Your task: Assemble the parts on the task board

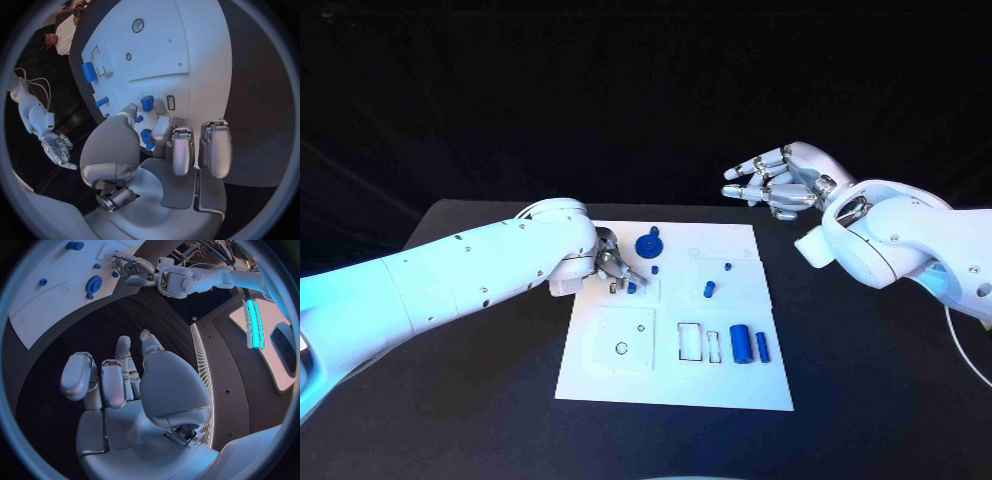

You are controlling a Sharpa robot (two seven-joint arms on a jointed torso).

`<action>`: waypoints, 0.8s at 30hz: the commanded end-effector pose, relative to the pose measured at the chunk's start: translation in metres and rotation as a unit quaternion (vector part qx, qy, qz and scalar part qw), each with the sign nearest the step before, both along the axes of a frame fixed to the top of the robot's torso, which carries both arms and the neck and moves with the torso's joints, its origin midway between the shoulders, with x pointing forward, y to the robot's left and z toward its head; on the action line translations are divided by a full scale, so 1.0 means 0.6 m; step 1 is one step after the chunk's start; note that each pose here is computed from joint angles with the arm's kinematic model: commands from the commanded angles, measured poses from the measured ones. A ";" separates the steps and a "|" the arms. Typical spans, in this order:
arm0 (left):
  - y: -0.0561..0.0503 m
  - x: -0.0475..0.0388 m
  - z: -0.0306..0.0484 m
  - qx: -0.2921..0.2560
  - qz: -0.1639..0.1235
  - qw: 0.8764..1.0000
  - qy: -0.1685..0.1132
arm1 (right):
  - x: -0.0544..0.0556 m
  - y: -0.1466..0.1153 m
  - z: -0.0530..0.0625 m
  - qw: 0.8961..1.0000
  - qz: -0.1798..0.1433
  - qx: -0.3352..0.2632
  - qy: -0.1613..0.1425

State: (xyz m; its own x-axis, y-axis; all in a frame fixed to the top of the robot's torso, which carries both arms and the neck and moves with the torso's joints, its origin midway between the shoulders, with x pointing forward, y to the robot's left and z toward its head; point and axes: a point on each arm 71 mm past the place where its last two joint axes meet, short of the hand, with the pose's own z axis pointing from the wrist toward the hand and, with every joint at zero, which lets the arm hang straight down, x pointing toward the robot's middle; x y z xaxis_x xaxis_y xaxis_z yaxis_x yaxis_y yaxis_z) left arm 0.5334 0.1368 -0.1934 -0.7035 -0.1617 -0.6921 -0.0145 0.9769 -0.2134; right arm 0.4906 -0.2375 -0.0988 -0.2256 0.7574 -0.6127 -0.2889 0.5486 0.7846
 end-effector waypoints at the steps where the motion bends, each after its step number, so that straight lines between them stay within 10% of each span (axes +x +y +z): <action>1: 0.000 0.001 0.017 -0.013 0.005 1.000 -0.006 | 0.000 0.001 -0.001 1.000 0.005 -0.002 0.003; 13: 0.034 0.044 0.104 -0.038 0.018 0.999 -0.031 | 0.005 -0.001 -0.002 1.000 0.000 -0.002 0.002; 24: 0.044 0.094 0.098 0.023 0.021 0.998 -0.062 | 0.009 0.006 -0.003 1.000 0.002 -0.001 0.000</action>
State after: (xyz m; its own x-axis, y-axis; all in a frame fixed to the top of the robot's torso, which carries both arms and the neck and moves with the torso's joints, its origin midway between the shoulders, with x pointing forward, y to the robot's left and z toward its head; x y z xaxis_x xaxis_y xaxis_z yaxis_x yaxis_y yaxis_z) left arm 0.5878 0.1646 -0.1351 -0.6086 -0.2253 -0.7608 -0.0917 0.9724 -0.2145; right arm 0.4958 -0.2353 -0.1002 -0.2226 0.7583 -0.6127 -0.2852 0.5504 0.7847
